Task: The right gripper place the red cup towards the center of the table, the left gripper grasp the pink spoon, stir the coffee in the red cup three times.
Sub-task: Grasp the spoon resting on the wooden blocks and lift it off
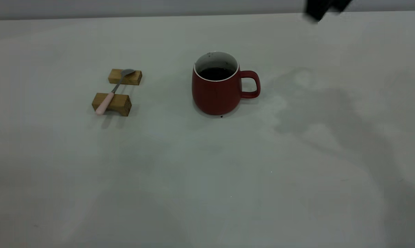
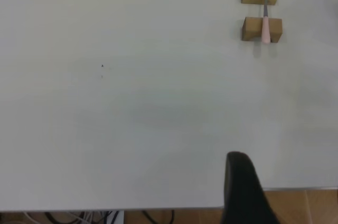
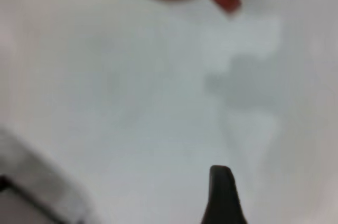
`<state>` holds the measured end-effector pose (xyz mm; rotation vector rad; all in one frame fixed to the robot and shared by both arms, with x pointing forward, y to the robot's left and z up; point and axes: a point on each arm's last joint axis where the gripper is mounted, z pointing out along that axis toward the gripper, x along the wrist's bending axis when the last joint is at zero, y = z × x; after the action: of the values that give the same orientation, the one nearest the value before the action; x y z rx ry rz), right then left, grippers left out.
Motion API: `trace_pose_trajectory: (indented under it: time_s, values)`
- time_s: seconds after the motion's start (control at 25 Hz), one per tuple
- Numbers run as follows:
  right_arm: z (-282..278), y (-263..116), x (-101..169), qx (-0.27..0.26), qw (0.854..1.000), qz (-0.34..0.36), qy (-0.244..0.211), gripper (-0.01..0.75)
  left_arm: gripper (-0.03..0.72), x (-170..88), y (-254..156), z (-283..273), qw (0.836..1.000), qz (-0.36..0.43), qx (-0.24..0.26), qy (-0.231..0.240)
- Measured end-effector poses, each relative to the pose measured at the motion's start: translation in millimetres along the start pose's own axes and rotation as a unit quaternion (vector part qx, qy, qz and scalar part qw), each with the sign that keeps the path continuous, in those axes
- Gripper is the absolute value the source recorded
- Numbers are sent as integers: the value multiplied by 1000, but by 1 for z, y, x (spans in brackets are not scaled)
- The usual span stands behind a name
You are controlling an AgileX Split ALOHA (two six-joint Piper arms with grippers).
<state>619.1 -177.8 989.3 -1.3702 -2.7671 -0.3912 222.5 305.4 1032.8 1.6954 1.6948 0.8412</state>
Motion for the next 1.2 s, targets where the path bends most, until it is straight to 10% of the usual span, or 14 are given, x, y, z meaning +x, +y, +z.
trace_pose_trajectory:
  time_s: [0.4,0.84,1.2]
  values:
    - [-123,-62,45,-62,991,107,-54,591,492,0,0,0,1000,0,0,0]
    - [-135,-219,98,-89,975,173,-105,591,492,0,0,0,1000,0,0,0]
    - [-114,-326,129,-246,927,220,-177,591,492,0,0,0,1000,0,0,0]
